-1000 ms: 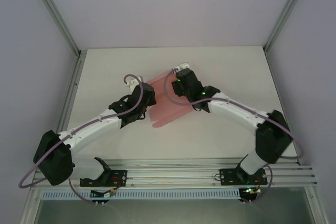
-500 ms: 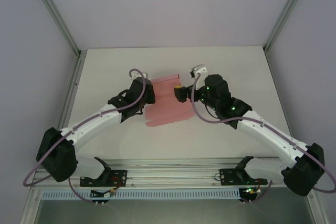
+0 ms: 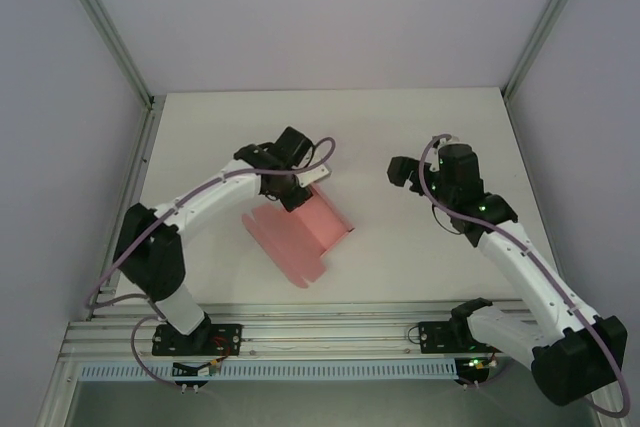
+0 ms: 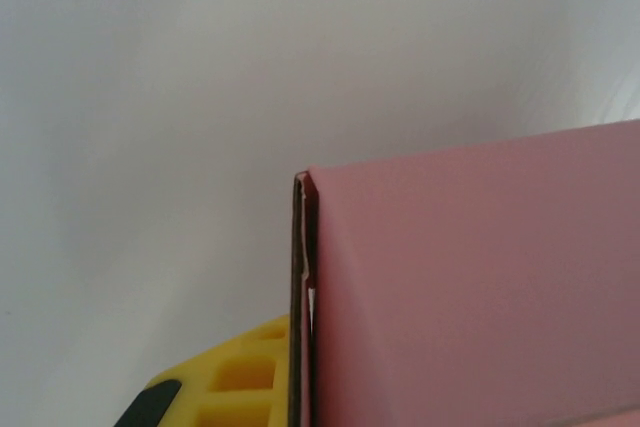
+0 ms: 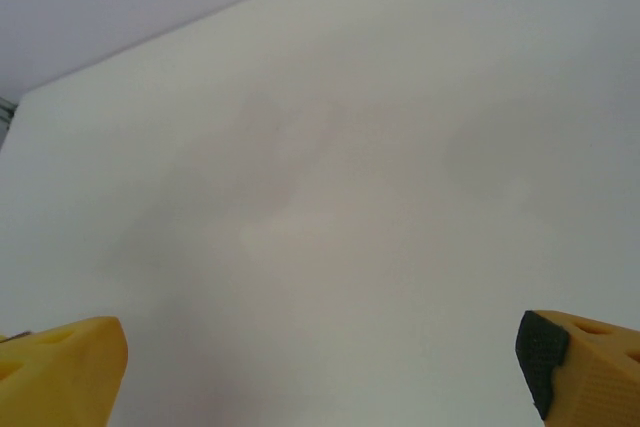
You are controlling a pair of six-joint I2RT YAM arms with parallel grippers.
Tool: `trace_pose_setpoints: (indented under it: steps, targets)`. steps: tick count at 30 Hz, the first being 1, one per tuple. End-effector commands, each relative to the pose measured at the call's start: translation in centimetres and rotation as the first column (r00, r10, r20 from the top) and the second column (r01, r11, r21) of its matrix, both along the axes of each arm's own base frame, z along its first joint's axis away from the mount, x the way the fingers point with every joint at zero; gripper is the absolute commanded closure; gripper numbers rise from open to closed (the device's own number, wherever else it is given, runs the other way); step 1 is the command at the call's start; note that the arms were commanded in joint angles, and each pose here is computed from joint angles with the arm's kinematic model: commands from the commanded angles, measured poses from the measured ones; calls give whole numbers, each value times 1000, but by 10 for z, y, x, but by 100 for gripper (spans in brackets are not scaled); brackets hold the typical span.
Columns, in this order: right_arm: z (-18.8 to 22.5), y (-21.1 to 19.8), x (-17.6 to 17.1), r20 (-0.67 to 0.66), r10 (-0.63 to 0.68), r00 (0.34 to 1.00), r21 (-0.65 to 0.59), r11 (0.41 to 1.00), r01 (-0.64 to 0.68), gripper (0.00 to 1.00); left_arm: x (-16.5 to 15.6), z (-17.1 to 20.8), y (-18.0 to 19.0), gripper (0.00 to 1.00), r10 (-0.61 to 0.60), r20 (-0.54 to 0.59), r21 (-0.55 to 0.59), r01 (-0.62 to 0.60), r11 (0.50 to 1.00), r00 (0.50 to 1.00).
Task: Assemble paper box
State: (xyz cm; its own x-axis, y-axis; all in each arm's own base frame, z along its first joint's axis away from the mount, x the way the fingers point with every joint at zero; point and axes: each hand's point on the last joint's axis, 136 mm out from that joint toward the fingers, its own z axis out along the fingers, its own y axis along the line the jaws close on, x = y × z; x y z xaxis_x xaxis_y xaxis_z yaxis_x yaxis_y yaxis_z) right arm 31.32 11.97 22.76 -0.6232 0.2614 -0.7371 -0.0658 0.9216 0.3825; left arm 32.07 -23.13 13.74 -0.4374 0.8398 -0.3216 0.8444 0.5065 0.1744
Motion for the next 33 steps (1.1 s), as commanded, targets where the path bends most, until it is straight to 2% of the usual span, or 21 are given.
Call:
trace_pose_setpoints:
  steps: [1,4,6,9,13,14,16,18,21,23,25,26,28,29,30,31,33]
  targets:
    - [-8,-4,-13,-48,-7,999,10,1000,7,0,-12,-8,17,93,-223,-98,256,241,936,970]
    - [-8,-7,-15,-52,-17,999,4,1000,17,0,12,-25,21,95,-281,-83,470,286,835,956]
    - [-12,-10,-19,-63,-20,998,-5,1000,20,0,27,-37,19,99,-305,-93,570,302,764,948]
    - [-13,-16,-23,-66,-38,997,-22,999,36,0,38,-51,6,100,-326,-117,634,323,703,938]
    - [-15,-25,-29,-58,-64,996,-44,997,61,0,49,-65,-23,100,-424,-74,686,354,635,903]
    - [-15,-26,-30,-57,-67,996,-46,997,64,0,52,-67,-33,100,-444,-50,682,355,639,895]
    - [-17,-27,-32,-58,-70,996,-45,997,67,0,53,-69,-50,93,-470,-14,652,364,665,883]
    - [-17,-30,-35,-59,-78,995,-52,996,75,0,55,-67,-60,76,-476,13,622,365,692,879]
    - [-16,-36,-38,-58,-96,994,-74,993,91,0,57,-51,-71,60,-462,64,572,347,743,884]
    - [-14,-39,-38,-54,-103,993,-84,992,98,0,58,-36,-76,56,-456,107,533,336,776,883]
    - [-13,-40,-37,-45,-100,994,-92,991,96,0,59,-20,-82,45,-454,156,493,329,805,877]
    - [-11,-40,-36,-37,-97,995,-100,991,93,0,61,-11,-85,42,-446,193,463,319,827,874]
    - [-7,-40,-30,-19,-92,996,-110,990,89,0,65,12,-93,35,-409,275,385,290,876,870]
    - [-5,-40,-27,-14,-86,996,-115,990,83,0,69,27,-96,24,-374,327,331,266,906,868]
    - [-1,-39,-24,-7,-77,997,-117,990,76,0,73,43,-98,1,-342,380,274,248,929,860]
    - [0,-37,-20,-6,-65,998,-121,991,64,0,78,61,-100,0,-294,445,205,223,953,846]
    - [2,-31,-12,4,-25,1000,-127,992,25,0,93,106,-97,0,-123,580,11,143,990,805]
